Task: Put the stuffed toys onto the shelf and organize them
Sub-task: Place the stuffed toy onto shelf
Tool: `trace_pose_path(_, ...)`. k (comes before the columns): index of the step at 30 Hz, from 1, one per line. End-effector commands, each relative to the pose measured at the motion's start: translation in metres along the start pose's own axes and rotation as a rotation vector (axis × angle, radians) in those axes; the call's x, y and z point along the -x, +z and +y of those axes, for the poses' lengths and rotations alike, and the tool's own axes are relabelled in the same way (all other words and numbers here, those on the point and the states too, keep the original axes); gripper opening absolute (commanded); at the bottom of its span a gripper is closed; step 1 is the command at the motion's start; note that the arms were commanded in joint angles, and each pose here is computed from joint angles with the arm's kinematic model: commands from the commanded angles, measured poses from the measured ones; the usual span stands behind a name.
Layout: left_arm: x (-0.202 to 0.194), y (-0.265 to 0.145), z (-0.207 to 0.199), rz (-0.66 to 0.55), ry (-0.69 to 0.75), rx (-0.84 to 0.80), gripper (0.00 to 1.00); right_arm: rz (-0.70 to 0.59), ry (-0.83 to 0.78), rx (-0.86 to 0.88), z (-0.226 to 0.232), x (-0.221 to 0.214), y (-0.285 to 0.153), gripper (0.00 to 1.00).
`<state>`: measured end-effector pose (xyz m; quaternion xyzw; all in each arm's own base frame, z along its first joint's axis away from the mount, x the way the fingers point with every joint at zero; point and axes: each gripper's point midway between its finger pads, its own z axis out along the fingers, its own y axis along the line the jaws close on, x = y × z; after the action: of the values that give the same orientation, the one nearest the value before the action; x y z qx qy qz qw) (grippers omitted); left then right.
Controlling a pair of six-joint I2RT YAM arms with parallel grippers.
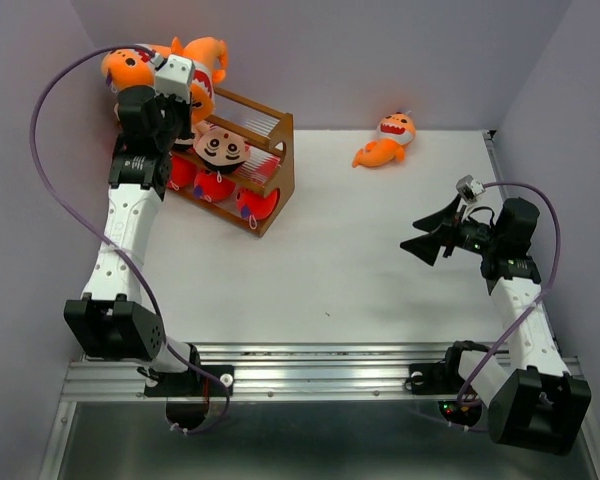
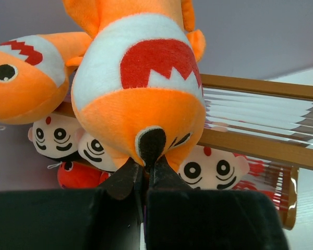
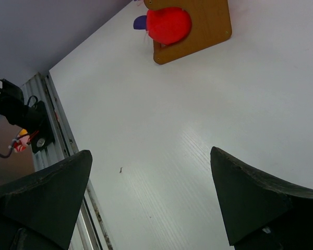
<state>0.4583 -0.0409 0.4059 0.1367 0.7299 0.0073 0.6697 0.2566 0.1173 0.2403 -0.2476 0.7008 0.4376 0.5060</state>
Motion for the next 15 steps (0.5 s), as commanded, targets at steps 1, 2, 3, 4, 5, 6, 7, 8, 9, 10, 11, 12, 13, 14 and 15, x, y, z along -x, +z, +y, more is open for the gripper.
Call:
trace_pose_path(1,0.031,0.004,0.020,-0.125,0.061,0.042,0.00,-0.015,-0.054,0.028,0.005,0.006,-0.002,1.00)
trace_pose_path(2,0.026,0.007,0.021,-0.112,0.068,0.045,0.00,-0.015,-0.054,0.030,0.006,0.005,-0.002,1.00)
trace_pose_path(3,0.021,0.010,0.024,-0.101,0.080,0.051,0.00,-0.014,-0.049,0.030,0.005,0.005,-0.002,1.00)
trace_pose_path(4,0.027,0.011,0.027,-0.124,0.105,0.064,0.00,-0.015,-0.052,0.034,0.007,0.005,-0.002,1.00)
trace_pose_path(5,0.023,0.015,0.029,-0.117,0.113,0.066,0.00,-0.013,-0.048,0.036,0.006,0.004,-0.002,1.00)
trace_pose_path(6,0.022,0.017,0.031,-0.113,0.122,0.069,0.00,-0.013,-0.048,0.037,0.006,0.004,-0.002,1.00)
trace_pose_path(7,0.019,0.020,0.033,-0.110,0.141,0.074,0.00,-0.013,-0.048,0.036,0.006,0.004,-0.002,1.00)
trace_pose_path(8,0.018,0.022,0.034,-0.108,0.152,0.074,0.00,-0.012,-0.045,0.037,0.006,0.004,-0.002,1.00)
trace_pose_path(9,0.019,0.024,0.036,-0.114,0.159,0.081,0.00,-0.011,-0.042,0.037,0.006,0.003,-0.001,1.00)
trace_pose_path(10,0.014,0.028,0.037,-0.103,0.171,0.085,0.00,-0.012,-0.044,0.037,0.006,0.003,-0.001,1.00)
trace_pose_path(11,0.015,0.029,0.039,-0.105,0.180,0.088,0.00,-0.010,-0.039,0.037,0.005,0.002,-0.001,1.00)
trace_pose_path(12,0.015,0.030,0.041,-0.103,0.188,0.094,0.00,-0.010,-0.041,0.037,0.005,0.002,-0.001,1.00)
trace_pose_path(13,0.014,0.032,0.042,-0.097,0.195,0.096,0.00,-0.010,-0.039,0.037,0.005,0.002,-0.001,1.00)
trace_pose_path(14,0.013,0.035,0.044,-0.092,0.208,0.100,0.00,-0.009,-0.036,0.037,0.004,0.001,-0.001,1.00)
trace_pose_path(15,0.011,0.036,0.044,-0.083,0.214,0.098,0.00,-0.009,-0.038,0.037,0.004,0.002,-0.001,1.00)
